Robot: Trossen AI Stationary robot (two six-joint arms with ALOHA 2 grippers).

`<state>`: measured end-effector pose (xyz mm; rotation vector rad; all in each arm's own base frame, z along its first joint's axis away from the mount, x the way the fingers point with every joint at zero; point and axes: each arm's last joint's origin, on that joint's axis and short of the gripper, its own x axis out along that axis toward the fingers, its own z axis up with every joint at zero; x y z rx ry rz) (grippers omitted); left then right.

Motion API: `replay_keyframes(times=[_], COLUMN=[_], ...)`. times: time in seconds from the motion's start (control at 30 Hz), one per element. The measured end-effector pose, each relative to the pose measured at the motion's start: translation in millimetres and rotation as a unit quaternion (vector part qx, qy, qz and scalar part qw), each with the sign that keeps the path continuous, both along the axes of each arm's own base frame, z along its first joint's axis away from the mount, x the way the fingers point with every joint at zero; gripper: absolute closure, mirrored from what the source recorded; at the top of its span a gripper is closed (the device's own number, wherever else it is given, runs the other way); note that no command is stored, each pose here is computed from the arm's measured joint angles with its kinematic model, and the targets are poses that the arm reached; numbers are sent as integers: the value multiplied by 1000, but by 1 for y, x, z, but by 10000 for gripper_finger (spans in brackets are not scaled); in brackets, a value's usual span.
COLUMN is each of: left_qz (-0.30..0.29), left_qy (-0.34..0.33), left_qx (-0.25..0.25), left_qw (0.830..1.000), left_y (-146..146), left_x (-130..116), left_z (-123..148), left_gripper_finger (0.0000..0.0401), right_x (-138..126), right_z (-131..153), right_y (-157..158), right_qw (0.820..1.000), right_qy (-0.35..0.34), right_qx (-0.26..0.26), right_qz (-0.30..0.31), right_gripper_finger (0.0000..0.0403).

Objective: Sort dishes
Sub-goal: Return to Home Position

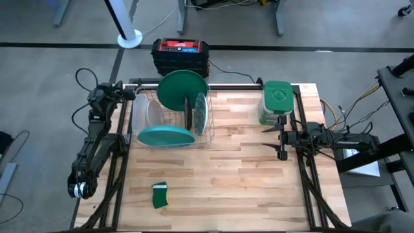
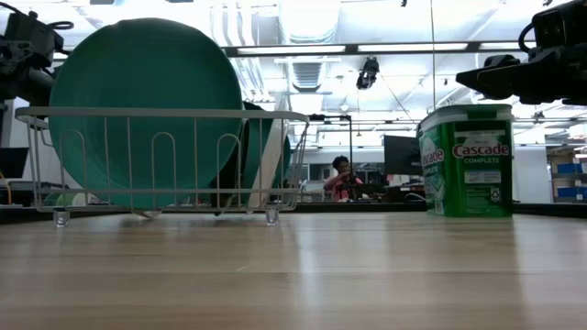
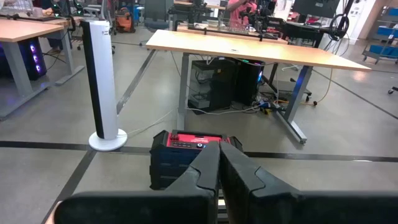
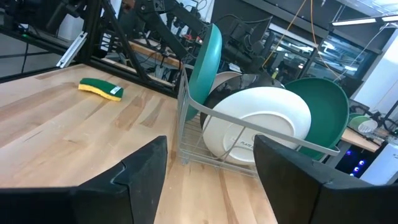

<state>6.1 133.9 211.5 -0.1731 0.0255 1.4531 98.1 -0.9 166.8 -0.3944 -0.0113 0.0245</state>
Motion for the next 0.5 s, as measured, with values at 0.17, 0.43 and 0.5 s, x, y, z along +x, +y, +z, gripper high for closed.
replay_keyframes(times=[0.17, 0.43, 0.5], left_qz=[0, 0, 0], left_qy=[0, 0, 0], left_qx=[0, 0, 0], left_qw=[1000, 1000, 1000], left_y=[0, 0, 0], left_x=[0, 0, 0], left_z=[0, 0, 0], left_gripper_finger=[401, 401, 401], right_x=[0, 0, 0], right_z=[0, 0, 0], right_y=[0, 0, 0], right_qw=[1000, 1000, 1000], right_qy=[0, 0, 0], right_qx=[0, 0, 0], right_qz=[0, 0, 0], right_gripper_finger=[169, 154, 151])
